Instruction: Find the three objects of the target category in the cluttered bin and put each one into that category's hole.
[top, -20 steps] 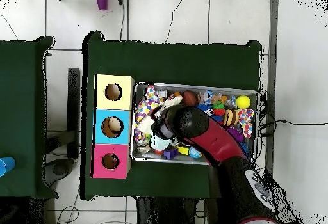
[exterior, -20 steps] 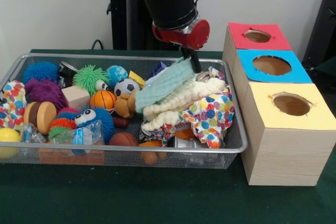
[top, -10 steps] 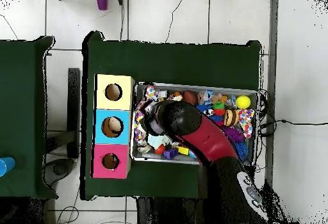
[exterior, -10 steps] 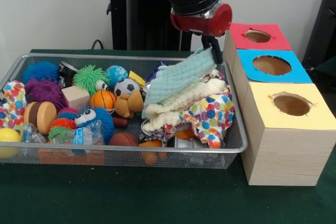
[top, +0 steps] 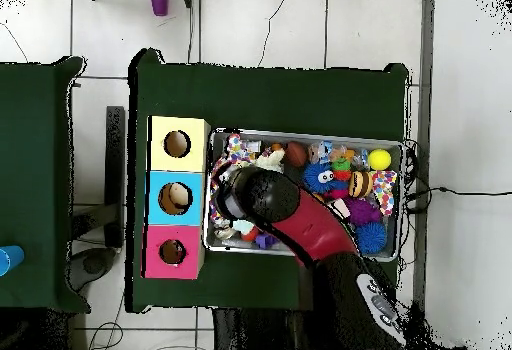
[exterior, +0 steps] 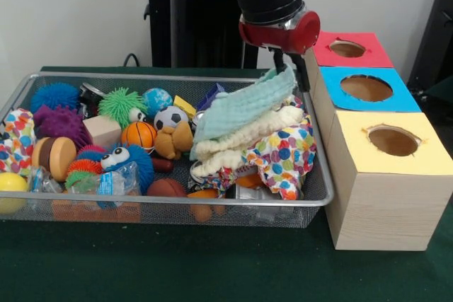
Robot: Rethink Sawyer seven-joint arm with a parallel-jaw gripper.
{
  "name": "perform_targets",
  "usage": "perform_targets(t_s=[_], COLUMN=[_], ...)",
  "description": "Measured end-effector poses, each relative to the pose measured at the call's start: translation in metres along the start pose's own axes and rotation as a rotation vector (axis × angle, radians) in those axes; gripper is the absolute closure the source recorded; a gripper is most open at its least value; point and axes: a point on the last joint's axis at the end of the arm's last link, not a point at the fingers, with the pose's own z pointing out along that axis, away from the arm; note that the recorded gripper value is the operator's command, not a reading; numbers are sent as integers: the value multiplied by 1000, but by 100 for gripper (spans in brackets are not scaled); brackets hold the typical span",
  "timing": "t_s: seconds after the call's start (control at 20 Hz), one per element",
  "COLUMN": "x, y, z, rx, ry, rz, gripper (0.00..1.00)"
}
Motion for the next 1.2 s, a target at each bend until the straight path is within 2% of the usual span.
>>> perform_targets(t_s=[0.2, 0.55, 0.75, 1.0, 1.2], x=[5, 12, 10, 1, 1], y=[0, -10, -15, -15, -12], z=[10, 33, 38, 35, 21], rx=[11, 42, 57, 71, 109], ry=[-30, -4, -6, -32, -38], rz=[-22, -32, -31, -37, -71], gripper=[0, 0, 0, 0, 0])
